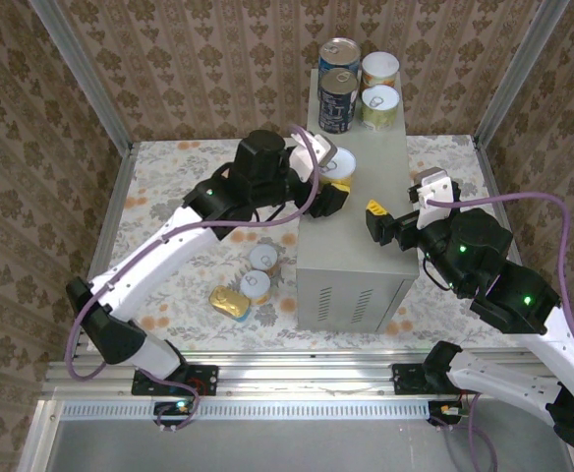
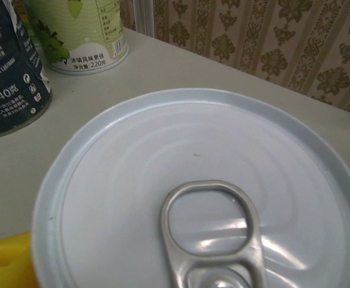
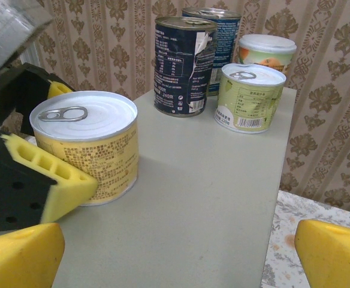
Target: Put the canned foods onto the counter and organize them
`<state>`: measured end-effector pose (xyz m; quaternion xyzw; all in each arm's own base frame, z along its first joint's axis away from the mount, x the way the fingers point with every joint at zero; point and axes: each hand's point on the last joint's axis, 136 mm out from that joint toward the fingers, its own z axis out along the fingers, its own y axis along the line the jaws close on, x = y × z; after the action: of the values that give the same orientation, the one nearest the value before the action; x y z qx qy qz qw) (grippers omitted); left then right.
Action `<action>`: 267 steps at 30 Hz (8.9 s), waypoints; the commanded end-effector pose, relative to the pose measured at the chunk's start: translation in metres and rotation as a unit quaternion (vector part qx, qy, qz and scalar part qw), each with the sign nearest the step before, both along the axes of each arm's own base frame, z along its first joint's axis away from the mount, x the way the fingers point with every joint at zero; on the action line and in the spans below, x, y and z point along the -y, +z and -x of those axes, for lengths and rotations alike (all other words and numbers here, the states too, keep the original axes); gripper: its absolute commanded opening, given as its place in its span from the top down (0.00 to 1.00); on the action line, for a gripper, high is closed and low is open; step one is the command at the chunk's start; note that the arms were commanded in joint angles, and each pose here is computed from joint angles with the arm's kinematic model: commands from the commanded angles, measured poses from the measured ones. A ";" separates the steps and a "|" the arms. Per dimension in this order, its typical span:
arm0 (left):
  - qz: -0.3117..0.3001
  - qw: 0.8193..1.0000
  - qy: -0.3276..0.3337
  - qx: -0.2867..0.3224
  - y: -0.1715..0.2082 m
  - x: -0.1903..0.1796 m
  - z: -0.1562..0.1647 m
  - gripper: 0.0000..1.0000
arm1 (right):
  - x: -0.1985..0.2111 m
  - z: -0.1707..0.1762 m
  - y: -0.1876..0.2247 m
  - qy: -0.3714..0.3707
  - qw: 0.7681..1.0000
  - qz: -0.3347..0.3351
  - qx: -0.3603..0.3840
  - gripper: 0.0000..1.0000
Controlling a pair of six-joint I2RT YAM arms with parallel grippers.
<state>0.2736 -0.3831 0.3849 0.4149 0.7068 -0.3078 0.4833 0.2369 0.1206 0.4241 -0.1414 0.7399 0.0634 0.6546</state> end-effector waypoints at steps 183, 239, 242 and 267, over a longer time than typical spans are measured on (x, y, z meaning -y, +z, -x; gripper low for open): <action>-0.098 0.951 0.249 -0.157 -0.145 -0.187 -0.001 0.00 | -0.055 0.060 0.007 0.298 0.950 0.015 -0.085 0.00; -0.190 0.938 0.272 -0.103 -0.153 -0.190 -0.017 0.73 | -0.116 0.037 -0.045 0.299 0.937 0.121 -0.137 0.00; -0.182 0.942 0.266 -0.091 -0.125 -0.199 -0.012 1.00 | -0.114 0.036 -0.041 0.294 0.939 0.118 -0.130 0.00; -0.006 0.991 -0.120 -0.064 0.052 -0.141 0.131 1.00 | -0.087 0.035 -0.015 0.244 0.963 0.097 -0.061 0.00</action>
<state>0.1611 -0.2368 0.4151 0.4422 0.7269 -0.3568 0.3858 0.2089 0.1990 0.4036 -0.3549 0.7451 0.1379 0.5477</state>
